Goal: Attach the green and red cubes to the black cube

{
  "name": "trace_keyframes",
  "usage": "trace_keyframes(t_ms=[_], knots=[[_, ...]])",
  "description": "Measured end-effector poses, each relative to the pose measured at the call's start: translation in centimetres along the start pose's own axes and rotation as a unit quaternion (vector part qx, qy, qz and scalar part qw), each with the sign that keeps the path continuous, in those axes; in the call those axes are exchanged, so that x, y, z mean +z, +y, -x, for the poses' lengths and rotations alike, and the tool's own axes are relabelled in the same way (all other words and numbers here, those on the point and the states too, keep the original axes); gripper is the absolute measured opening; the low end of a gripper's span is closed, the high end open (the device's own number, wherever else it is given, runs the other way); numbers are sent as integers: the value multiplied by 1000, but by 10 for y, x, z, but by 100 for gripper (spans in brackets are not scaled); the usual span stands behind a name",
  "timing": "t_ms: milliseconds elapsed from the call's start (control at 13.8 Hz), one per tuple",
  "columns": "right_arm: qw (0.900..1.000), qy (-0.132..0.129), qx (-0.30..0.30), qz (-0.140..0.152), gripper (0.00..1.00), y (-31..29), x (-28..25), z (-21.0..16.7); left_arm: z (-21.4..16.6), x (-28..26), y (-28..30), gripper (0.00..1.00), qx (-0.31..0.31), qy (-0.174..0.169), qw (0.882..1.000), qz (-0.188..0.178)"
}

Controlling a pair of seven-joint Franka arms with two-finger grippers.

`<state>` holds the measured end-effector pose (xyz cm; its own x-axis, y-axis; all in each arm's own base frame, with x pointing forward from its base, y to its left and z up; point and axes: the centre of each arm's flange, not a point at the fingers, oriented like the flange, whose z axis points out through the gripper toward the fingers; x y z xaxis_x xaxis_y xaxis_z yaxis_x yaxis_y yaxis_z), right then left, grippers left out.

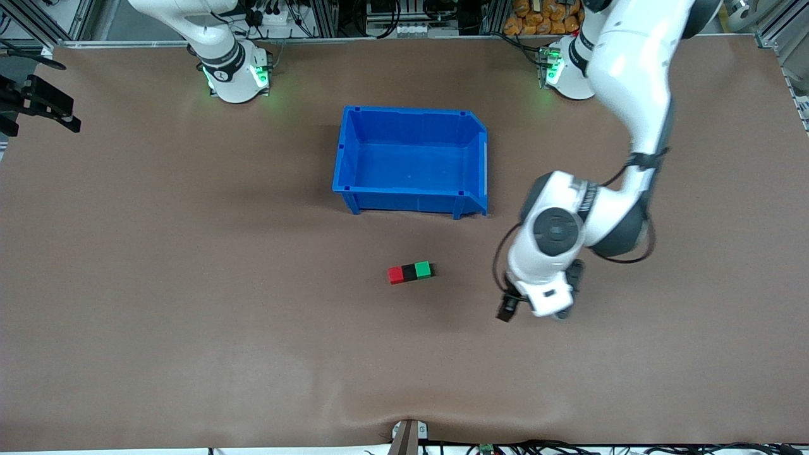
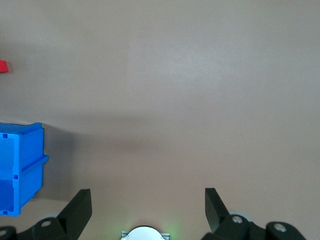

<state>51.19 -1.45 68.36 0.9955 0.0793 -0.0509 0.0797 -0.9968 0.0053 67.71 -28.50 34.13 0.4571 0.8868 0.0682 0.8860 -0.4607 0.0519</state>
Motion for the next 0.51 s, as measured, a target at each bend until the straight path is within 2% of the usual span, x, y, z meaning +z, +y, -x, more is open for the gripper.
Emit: trace_keyframes(t_ms=[218,508], knots=[[1000,-1,-1,-1,100,-1,1,-1,-50,-54,-32,100,40,6,999,8],[1000,-1,0,-1,100,0,1,-1,-90,-111,-79,100,101,17,995,15]])
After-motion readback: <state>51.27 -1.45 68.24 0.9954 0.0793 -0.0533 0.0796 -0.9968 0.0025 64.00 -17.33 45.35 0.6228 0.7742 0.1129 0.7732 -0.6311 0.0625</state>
